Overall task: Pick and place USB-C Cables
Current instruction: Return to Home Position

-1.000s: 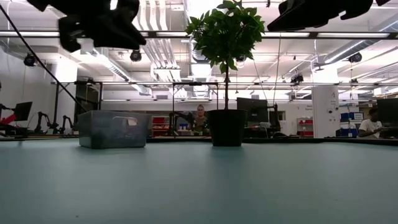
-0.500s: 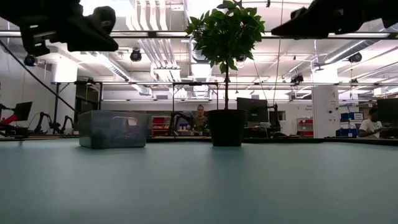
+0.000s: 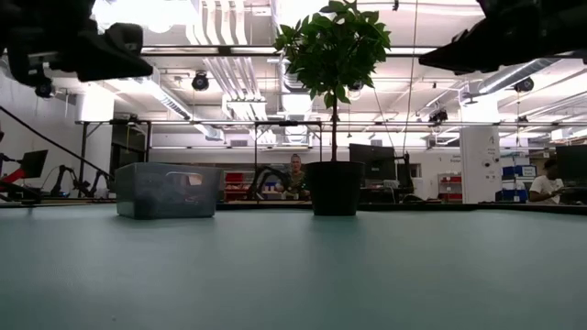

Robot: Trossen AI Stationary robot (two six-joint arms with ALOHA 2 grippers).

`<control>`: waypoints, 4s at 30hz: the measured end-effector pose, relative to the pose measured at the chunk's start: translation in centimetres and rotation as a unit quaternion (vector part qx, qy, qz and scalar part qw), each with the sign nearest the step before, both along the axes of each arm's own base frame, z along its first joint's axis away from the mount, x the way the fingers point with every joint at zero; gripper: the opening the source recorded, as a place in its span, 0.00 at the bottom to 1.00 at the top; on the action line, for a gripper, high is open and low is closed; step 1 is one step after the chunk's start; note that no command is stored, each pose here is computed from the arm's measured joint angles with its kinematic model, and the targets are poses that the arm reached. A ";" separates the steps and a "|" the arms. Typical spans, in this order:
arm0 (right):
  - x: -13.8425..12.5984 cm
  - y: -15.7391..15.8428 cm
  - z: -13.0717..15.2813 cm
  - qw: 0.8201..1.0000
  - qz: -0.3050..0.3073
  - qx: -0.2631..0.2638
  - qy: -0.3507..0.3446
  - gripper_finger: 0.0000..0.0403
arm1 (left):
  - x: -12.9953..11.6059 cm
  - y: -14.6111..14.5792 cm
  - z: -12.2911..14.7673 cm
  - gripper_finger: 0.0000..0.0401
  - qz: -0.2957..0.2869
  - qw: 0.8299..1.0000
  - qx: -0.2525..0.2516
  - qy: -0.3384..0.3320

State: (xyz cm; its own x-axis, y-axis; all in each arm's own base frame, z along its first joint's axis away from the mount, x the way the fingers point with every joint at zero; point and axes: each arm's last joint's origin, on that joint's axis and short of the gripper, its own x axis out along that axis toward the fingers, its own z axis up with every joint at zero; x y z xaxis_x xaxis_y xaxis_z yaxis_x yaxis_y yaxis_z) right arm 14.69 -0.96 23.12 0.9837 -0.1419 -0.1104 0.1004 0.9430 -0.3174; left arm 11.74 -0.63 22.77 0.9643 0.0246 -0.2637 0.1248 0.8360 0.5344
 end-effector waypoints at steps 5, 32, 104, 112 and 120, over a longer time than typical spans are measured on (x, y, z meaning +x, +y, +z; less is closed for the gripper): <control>-1.5 0.1 0.1 0.999 0.000 -0.002 -0.040 0.17 | -1.0 0.3 -1.0 0.00 0.032 0.999 0.003 -0.020; -7.3 0.3 0.3 0.993 0.000 0.021 -0.118 0.17 | -2.5 0.3 -5.7 0.00 0.042 0.990 -0.118 -0.067; -4.9 0.2 -6.1 0.993 -0.008 0.087 -0.085 0.17 | -1.5 -0.3 -6.5 0.00 -0.046 0.976 -0.186 -0.103; -4.9 0.2 -6.1 0.993 -0.008 0.087 -0.085 0.17 | -1.5 -0.3 -6.5 0.00 -0.045 0.976 -0.186 -0.103; -4.9 0.2 -6.1 0.993 -0.008 0.087 -0.085 0.17 | -1.5 -0.3 -6.5 0.00 -0.045 0.976 -0.186 -0.103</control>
State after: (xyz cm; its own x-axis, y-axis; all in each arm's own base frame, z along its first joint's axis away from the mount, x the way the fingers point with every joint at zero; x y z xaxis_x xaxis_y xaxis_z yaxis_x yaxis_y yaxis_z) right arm 9.75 -0.76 16.99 0.9879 -0.1516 0.0321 0.1545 0.9798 -0.1269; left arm 10.21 -0.94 16.22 0.9916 -0.1234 -0.0387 0.1289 0.9675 0.2174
